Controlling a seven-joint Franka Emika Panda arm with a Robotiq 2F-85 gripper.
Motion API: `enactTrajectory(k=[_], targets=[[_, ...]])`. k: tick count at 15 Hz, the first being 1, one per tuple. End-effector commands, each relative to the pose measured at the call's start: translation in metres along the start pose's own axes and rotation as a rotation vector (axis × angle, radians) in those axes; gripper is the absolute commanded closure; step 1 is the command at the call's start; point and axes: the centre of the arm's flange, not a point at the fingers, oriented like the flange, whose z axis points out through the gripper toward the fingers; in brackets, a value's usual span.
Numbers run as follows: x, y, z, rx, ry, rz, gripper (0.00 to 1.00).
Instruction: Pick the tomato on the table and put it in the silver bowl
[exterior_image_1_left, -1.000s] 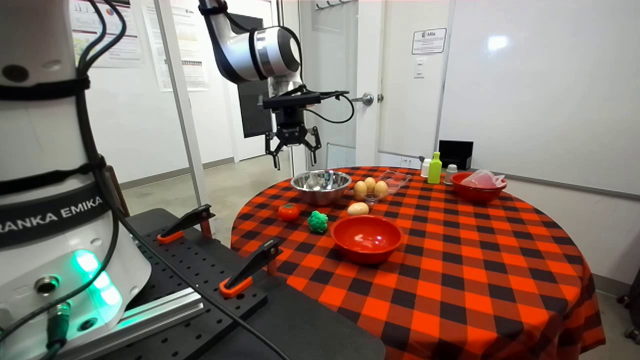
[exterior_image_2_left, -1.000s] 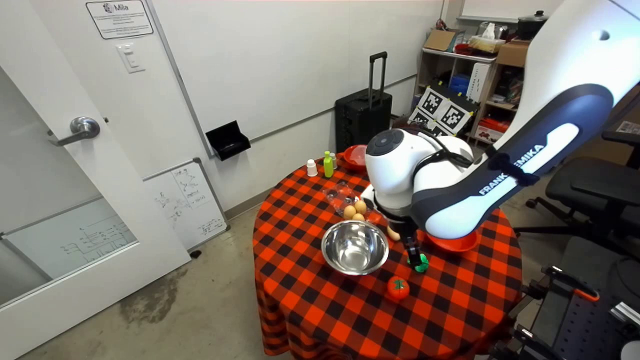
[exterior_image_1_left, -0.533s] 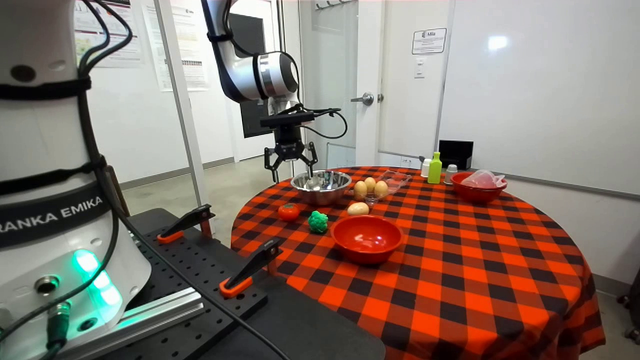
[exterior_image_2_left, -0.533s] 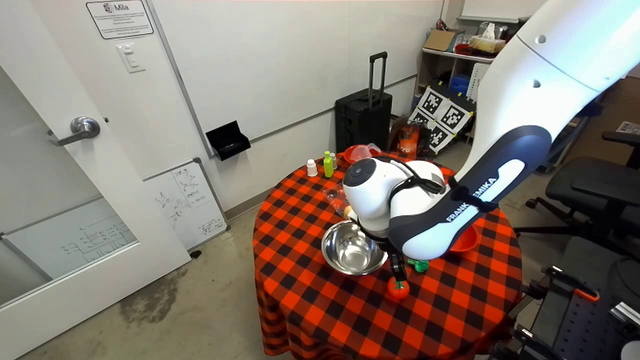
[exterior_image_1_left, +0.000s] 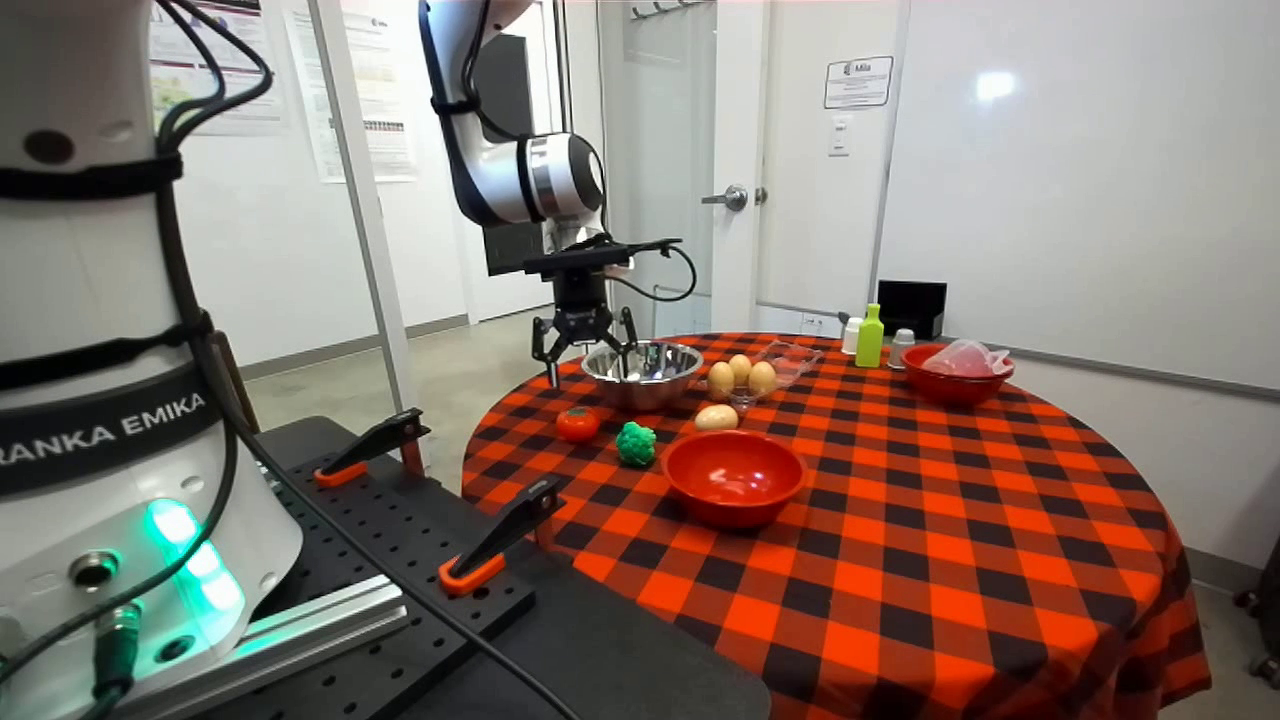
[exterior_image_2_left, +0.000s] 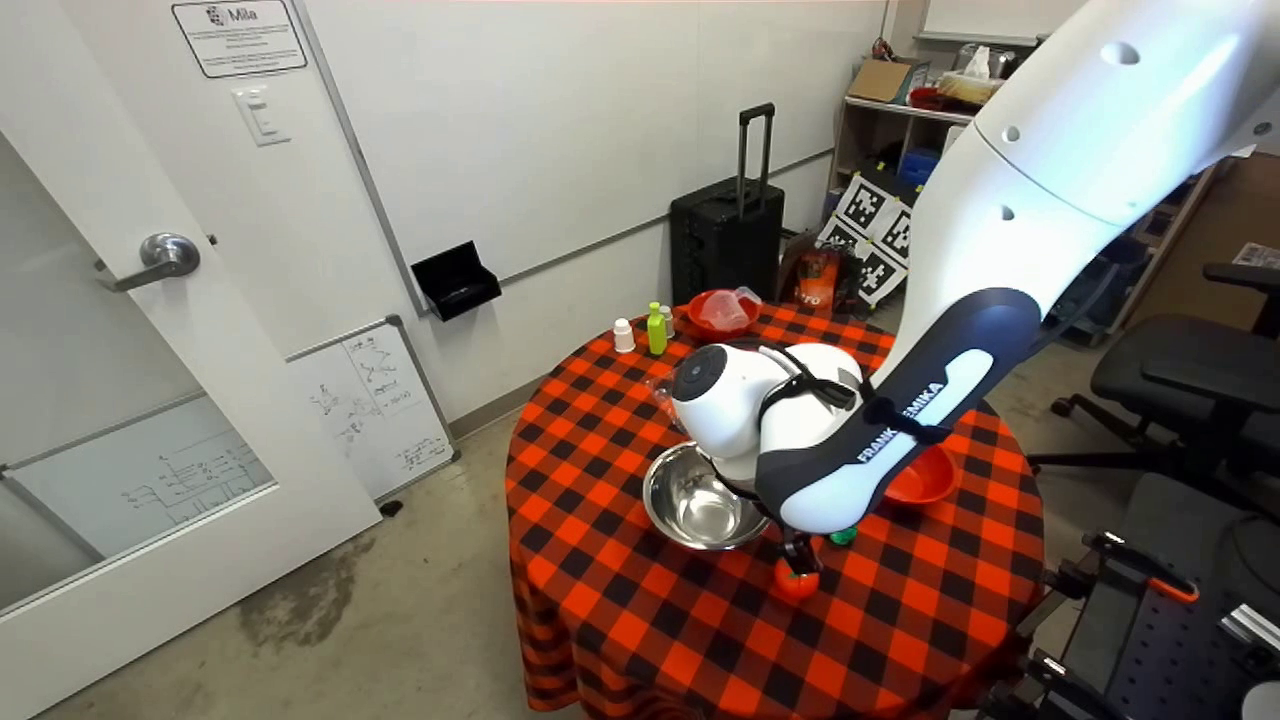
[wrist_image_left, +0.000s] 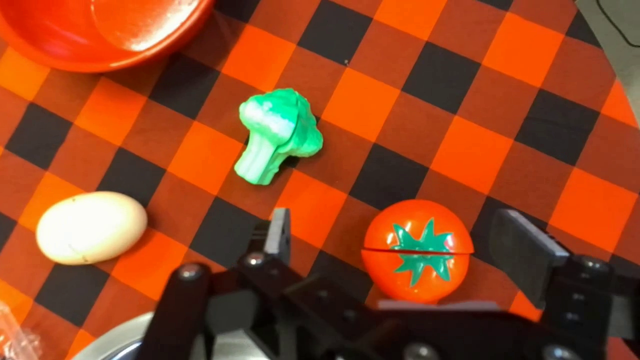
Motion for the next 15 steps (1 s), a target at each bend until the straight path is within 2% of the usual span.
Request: enactTrajectory(k=[1, 15], targets=[[0.016, -0.004, 0.010, 0.003, -0.044, 0.000, 0.00], [0.036, -0.017, 0.038, 0.056, 0.007, -0.040, 0.00]])
